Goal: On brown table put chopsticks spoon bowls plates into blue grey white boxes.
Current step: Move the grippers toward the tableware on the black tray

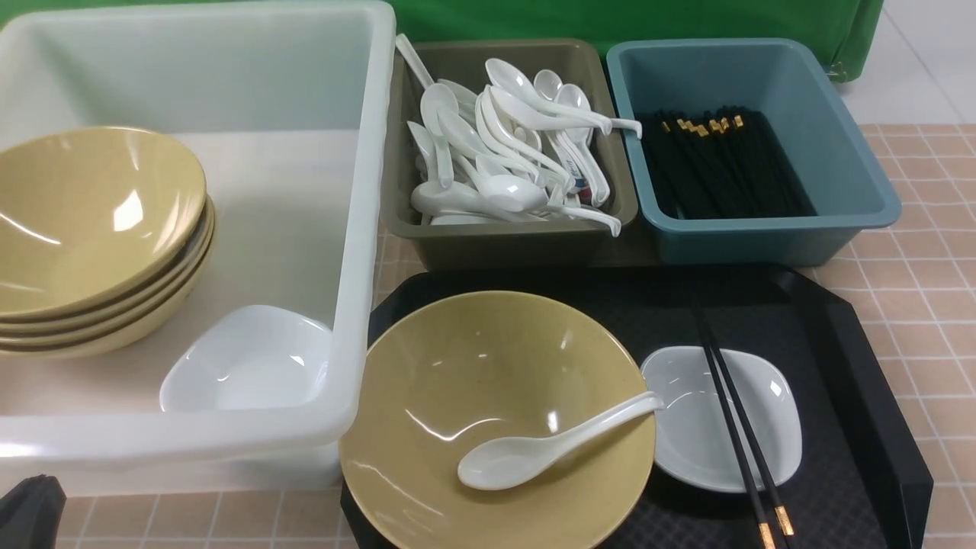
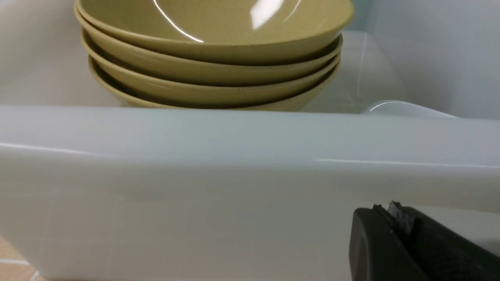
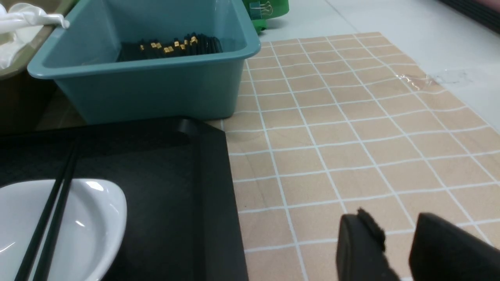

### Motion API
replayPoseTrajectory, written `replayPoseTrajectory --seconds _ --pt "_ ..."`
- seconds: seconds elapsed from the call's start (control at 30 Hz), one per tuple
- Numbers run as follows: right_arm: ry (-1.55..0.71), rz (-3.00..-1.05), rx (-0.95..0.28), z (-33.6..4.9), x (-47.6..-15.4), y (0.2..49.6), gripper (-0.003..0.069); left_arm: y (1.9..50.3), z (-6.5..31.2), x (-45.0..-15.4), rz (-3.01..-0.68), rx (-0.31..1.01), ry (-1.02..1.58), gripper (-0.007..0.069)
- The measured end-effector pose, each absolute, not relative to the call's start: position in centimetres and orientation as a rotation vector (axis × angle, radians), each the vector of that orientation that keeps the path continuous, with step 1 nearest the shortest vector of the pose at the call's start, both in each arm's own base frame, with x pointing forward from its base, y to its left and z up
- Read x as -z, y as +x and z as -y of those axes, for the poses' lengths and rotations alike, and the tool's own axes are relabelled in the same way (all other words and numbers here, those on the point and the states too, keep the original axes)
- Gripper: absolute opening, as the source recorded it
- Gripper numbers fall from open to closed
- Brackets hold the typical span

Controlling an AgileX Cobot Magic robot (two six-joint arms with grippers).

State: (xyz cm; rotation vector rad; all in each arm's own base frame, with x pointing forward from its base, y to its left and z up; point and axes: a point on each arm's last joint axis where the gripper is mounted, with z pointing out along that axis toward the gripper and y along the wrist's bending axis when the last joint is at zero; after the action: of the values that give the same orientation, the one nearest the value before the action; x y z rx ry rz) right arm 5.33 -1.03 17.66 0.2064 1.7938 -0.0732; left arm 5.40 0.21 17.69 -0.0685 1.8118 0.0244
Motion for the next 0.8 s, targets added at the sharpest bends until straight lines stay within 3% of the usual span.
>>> replayPoseTrajectory --seconds 0.8 --pt "0.232 -1.79 0.053 1.03 -17.66 5.33 0.0239 5.39 -0.26 -17.68 -1.813 -0.041 -0.057 0.0003"
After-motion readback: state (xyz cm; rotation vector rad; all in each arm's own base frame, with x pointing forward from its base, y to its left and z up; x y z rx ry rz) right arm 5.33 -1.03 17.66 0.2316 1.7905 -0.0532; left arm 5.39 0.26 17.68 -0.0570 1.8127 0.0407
